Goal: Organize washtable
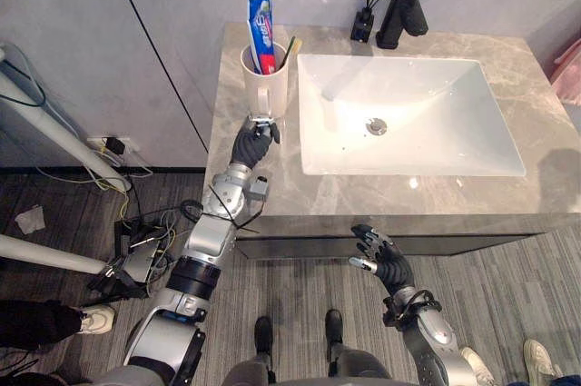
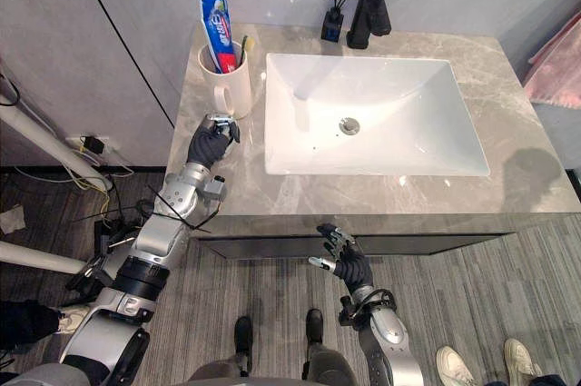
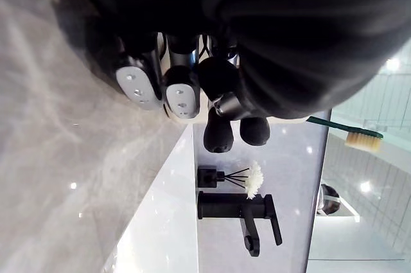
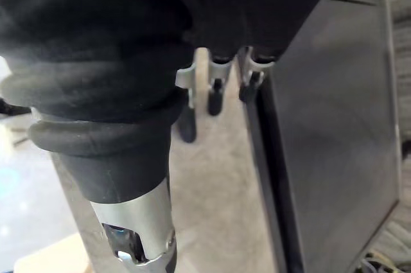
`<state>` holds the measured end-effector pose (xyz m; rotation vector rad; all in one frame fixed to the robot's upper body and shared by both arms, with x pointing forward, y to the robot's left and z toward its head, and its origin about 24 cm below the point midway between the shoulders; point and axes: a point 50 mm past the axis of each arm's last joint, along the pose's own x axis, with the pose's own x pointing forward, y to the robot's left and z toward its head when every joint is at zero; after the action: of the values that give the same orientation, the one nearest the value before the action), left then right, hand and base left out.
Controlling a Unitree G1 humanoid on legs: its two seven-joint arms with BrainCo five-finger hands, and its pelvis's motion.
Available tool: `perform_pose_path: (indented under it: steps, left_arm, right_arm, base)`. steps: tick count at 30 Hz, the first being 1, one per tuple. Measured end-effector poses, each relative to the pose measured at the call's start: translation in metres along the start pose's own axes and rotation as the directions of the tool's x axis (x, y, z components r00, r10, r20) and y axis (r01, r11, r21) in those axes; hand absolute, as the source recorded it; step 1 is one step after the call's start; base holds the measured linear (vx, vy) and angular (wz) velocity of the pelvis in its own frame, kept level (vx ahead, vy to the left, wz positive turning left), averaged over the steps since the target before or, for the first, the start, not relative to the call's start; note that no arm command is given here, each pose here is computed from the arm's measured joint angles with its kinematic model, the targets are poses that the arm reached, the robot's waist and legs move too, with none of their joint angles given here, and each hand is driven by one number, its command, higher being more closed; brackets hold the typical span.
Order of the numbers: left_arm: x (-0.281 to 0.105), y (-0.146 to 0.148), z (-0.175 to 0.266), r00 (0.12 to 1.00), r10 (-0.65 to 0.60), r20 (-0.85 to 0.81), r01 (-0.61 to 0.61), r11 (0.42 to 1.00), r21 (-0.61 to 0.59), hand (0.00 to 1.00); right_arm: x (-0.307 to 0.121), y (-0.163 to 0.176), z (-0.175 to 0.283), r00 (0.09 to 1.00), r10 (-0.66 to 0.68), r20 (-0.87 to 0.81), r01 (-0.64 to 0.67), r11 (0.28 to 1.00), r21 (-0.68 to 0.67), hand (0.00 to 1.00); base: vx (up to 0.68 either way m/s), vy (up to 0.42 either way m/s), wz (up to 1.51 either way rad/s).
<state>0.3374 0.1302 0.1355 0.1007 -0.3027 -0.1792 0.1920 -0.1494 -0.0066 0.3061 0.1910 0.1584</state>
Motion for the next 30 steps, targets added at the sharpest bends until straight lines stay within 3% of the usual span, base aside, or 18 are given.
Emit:
perform_pose_path:
  steps: [30]
  left_arm:
    - [0.016,0.003,0.025,0.996,-0.009,0.090,0.006,0.999,0.032,1.00]
  right_arm:
    - [0.000,0.000,0.003,1.000,-0.001,0.017,0.001,1.000,-0.003,0.00]
  base:
    - [0.00,0.001,-0.02]
